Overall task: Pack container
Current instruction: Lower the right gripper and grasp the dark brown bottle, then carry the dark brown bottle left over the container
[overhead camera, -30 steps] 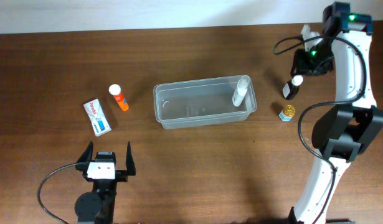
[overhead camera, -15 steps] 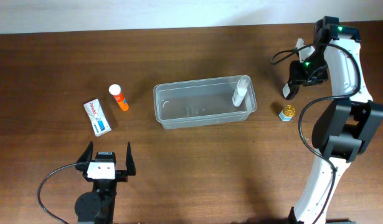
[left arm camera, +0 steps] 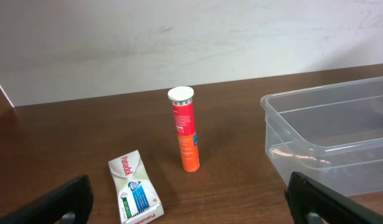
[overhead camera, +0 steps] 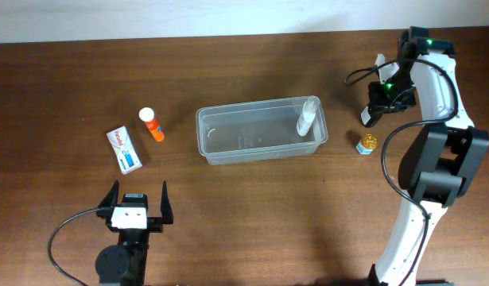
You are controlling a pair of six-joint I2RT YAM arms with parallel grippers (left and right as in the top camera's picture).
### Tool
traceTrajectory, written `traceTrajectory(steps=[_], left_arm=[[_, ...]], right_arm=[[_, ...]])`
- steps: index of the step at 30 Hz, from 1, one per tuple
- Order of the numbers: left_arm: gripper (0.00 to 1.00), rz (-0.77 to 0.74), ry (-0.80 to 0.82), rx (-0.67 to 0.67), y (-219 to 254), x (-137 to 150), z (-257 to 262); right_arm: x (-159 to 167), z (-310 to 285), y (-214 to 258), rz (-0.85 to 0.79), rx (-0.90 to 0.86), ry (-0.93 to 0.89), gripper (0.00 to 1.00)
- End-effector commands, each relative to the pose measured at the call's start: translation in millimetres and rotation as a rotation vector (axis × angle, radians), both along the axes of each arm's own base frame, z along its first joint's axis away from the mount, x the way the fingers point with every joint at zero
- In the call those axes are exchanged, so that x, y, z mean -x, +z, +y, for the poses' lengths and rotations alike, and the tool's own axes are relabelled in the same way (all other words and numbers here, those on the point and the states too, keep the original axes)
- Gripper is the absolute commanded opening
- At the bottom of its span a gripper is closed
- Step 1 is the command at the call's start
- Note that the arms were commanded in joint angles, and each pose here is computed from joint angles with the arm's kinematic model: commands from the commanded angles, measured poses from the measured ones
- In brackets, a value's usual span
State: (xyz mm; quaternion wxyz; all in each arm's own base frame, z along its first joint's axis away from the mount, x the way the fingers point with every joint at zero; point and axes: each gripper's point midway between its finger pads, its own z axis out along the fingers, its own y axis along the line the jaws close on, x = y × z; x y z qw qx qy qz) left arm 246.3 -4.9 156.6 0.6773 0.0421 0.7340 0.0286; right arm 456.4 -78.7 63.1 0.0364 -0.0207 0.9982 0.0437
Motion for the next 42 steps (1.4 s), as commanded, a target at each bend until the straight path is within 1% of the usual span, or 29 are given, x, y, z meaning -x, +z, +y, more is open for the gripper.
traceTrajectory(steps=[1,3,5,13,16,20,24,30,33,42], left_arm=[[0.99,-0.001,0.01,-0.016,-0.4,0.3,2.3],[0.99,-0.001,0.01,-0.016,-0.4,0.3,2.3],[0.99,-0.001,0.01,-0.016,-0.4,0.3,2.3],[1.0,-0.001,0.01,-0.016,-0.4,0.3,2.3],[0.99,-0.001,0.01,-0.016,-0.4,0.3,2.3],[0.99,-0.001,0.01,-0.016,-0.4,0.3,2.3],[0.99,-0.001,0.01,-0.016,-0.4,0.3,2.3],[0.99,-0.001,0.01,-0.016,-0.4,0.3,2.3],[0.99,-0.001,0.01,-0.016,-0.4,0.3,2.3],[1.0,-0.001,0.01,-0.016,-0.4,0.3,2.3]], right_arm=[[1.4,3.0,-3.6,0.009,-0.002,0.01,0.29],[1.1,4.7,-3.4,0.007,-0.013,0.006,0.28],[0.6,7.7,-3.0,0.004,-0.031,0.004,0.24],[-0.2,9.2,-1.6,0.002,-0.041,-0.014,0.23],[-2.5,10.4,5.8,-0.009,-0.048,-0.013,0.23],[-6.8,9.6,33.1,-0.035,-0.044,-0.012,0.22],[-11.9,15.0,74.3,-0.089,-0.07,-0.019,0.22],[-6.5,24.1,134.6,-0.166,-0.1,-0.022,0.23],[-3.9,37.7,160.0,-0.21,-0.134,-0.023,0.22],[12.8,100.2,219.9,-0.329,-0.135,0.043,0.23]])
